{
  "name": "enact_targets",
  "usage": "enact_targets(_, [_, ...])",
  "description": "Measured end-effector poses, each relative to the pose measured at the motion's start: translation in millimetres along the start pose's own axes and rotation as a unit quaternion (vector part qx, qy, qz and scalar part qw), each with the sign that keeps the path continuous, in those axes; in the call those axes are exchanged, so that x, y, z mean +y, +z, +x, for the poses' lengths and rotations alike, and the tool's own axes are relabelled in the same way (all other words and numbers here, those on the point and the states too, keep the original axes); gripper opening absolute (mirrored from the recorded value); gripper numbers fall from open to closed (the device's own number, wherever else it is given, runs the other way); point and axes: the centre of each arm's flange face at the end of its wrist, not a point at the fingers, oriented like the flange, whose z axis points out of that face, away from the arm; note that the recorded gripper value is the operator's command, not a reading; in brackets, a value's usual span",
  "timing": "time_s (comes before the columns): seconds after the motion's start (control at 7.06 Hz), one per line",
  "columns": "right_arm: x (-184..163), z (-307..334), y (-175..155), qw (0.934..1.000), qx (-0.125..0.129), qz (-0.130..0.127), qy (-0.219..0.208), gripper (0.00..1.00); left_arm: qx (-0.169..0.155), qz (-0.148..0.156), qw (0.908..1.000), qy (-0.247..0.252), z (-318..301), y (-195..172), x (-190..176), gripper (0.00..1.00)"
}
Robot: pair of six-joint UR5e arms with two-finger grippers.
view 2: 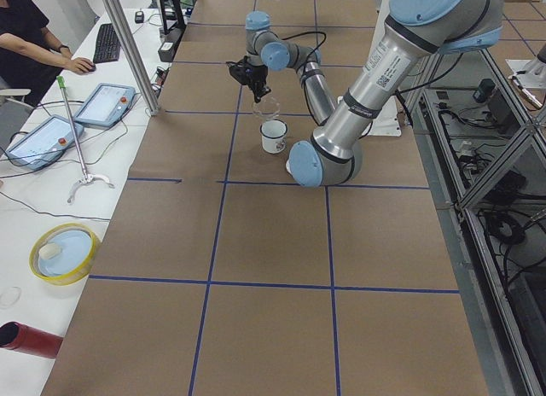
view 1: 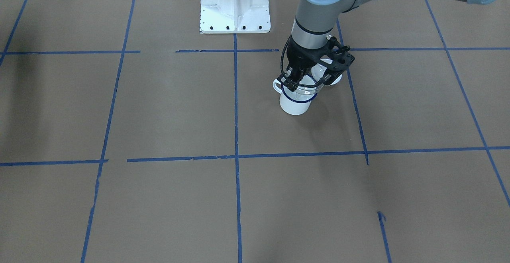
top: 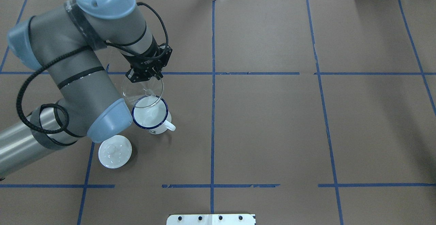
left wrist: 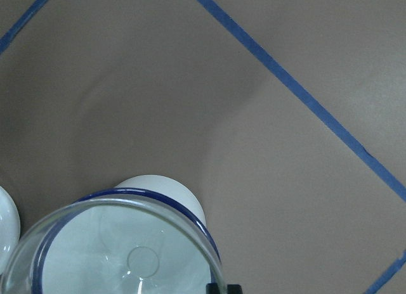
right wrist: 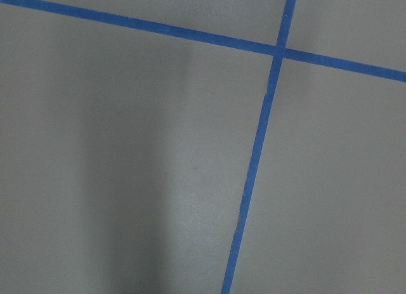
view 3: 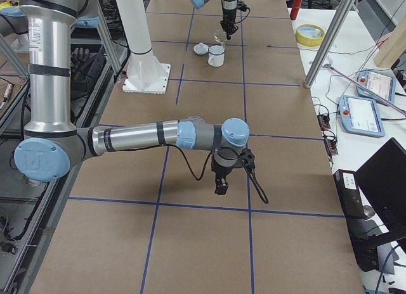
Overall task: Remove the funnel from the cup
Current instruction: 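Lift the funnel out of the mug with the left gripper, carry it farther away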
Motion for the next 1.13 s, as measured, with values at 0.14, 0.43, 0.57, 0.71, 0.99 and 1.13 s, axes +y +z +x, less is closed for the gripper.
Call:
enact_targets(0.14, [0, 0, 0, 1.0000, 0.000, 0.000, 0.000, 1.00, 0.014, 0.018, 0.9997, -0.007, 6, -22, -18, 0.00])
enact_targets(0.43, [0, 0, 0, 1.0000, 0.000, 0.000, 0.000, 1.00, 0.086, 0.037, 0.9956, -0.007, 2, -33, -65, 0.00])
enact_targets(0.57, [0, 0, 0, 1.0000, 0.000, 0.000, 0.000, 1.00, 0.127, 0.040, 0.9910, -0.005, -3, -20, -96, 0.00])
enact_targets(0.71, [0, 0, 0, 1.0000, 0.000, 0.000, 0.000, 1.00, 0.167, 0.040, 0.9850, -0.011, -1, 3, -124, 0.00])
enact_targets(0.99, [0, 0, 0, 1.0000, 0.000, 0.000, 0.000, 1.00, 0.269, 0.064, 0.9600, -0.044, 4, 55, -176, 0.00])
enact_targets(1.13, [0, 0, 0, 1.0000, 0.000, 0.000, 0.000, 1.00, 0.311, 0.082, 0.9455, -0.053, 0, 84, -195, 0.00])
